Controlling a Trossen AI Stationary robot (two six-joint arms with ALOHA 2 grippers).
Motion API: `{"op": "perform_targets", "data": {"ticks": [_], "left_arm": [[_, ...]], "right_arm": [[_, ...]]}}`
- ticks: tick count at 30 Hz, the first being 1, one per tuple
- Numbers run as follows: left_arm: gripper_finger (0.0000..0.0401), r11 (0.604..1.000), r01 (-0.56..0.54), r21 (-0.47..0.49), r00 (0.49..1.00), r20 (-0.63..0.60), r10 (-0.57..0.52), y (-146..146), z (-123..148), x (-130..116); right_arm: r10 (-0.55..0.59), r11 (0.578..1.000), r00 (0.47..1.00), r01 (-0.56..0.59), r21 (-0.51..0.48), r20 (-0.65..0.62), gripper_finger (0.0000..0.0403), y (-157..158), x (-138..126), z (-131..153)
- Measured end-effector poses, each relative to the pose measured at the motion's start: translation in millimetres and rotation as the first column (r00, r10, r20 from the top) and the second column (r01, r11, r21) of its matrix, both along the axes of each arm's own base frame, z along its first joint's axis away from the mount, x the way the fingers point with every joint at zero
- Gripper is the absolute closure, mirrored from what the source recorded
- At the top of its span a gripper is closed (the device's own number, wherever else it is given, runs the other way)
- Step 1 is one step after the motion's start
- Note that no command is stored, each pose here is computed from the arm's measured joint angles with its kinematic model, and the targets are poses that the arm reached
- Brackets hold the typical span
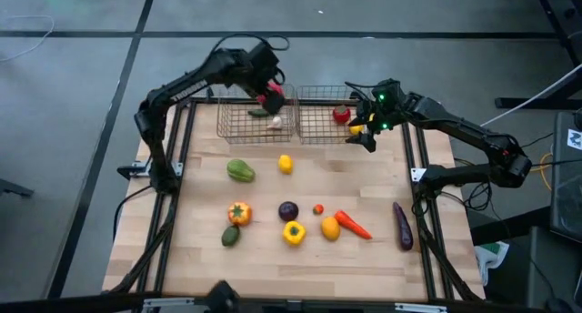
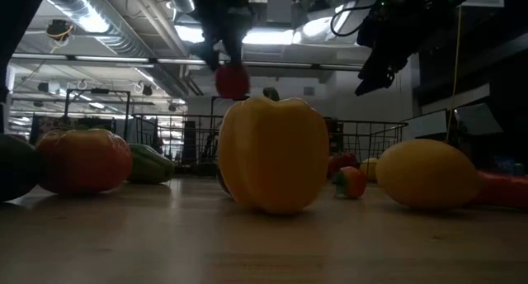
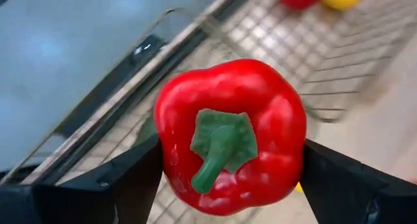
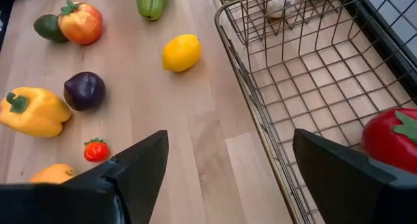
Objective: Sort produce into baskets
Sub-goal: Put the red bell pepper into the left golden wire basket
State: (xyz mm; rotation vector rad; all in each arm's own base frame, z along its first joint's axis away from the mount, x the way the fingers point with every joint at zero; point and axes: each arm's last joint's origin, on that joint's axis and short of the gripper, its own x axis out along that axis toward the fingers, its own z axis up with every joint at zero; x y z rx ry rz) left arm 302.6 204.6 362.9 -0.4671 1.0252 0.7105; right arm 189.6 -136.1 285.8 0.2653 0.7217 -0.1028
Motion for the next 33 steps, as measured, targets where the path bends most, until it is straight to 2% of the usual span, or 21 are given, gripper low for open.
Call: {"op": "perform_targets", "data": {"ticks": [4,8,19,23,33], "left_arm": [[0.0083,0.997,-0.066,-0.049,0.997,-0.043,0.064,16,-17,-12],[0.0083,0.991,-0.094,-0.099,0.991,-0.101,0.084,20,-41,-17],[0.0083,0.981,-0.143,-0.128,0.985,-0.111,0.129,21,-109,-14],[0.0083,0.983,-0.140,-0.121,0.987,-0.097,0.129,20,-125,-12],[0.0083,0.984,-0.149,-0.099,0.986,-0.092,0.140,19,-143,-14]], "right_arm": [[-0.006,1.000,1.000,0.006,-0.005,-0.004,0.0077,0,0,0],[-0.006,1.000,1.000,0.006,-0.005,-0.004,0.0077,0,0,0],[-0.006,1.000,1.000,0.006,-0.006,-0.004,0.0077,0,0,0],[-0.006,1.000,1.000,0.006,-0.005,-0.004,0.0077,0,0,0],[-0.006,1.000,1.000,0.006,-0.005,-0.005,0.0077,0,0,0]]}}
